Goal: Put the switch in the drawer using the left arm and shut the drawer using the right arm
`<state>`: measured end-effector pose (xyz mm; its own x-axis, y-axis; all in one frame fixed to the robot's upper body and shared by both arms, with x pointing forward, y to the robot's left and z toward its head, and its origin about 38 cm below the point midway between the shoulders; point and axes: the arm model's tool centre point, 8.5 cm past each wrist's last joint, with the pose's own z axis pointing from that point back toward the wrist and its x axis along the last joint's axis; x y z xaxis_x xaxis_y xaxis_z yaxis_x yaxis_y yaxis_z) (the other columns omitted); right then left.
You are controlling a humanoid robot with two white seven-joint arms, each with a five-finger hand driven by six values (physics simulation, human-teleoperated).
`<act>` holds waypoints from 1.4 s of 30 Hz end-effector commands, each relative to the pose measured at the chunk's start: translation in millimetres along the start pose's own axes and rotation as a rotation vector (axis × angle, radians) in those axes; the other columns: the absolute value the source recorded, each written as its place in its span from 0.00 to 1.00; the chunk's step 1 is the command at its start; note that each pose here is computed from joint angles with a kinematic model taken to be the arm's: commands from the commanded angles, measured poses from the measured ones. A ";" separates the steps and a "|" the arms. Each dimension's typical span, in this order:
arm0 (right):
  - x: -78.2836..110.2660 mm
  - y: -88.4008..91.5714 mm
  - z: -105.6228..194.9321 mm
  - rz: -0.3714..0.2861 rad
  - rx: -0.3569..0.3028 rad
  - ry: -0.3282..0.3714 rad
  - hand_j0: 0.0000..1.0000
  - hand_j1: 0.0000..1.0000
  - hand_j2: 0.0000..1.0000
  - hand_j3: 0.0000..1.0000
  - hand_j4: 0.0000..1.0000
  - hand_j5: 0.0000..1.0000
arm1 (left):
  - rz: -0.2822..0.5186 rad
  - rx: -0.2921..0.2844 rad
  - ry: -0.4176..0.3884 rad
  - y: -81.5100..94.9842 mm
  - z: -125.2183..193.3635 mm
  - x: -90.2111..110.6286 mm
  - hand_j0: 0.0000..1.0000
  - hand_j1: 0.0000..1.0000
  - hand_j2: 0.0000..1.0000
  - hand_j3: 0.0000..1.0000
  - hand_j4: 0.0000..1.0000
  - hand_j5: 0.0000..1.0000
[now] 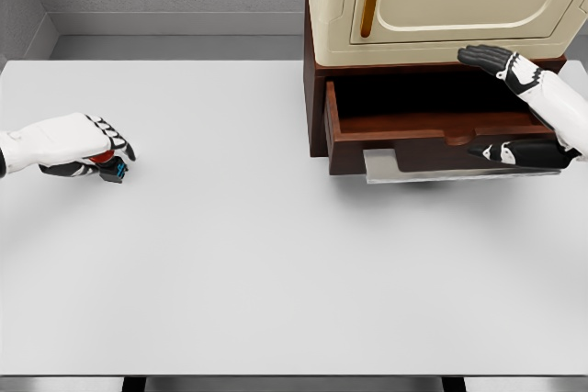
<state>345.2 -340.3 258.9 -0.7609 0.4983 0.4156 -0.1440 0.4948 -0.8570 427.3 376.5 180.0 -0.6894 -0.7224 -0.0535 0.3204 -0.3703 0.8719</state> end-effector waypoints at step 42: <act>-1.0 4.7 4.1 -0.018 0.002 0.011 1.00 1.00 1.00 1.00 1.00 1.00 | -0.076 0.179 -0.075 82.3 -8.7 17.6 0.45 0.45 0.45 0.45 0.45 0.45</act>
<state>342.5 -341.1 251.9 -0.7509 0.4993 0.4321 -0.1596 0.4977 -0.8525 448.4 333.2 250.0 -0.7492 -0.6537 -0.1067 0.1456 -0.3196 0.9363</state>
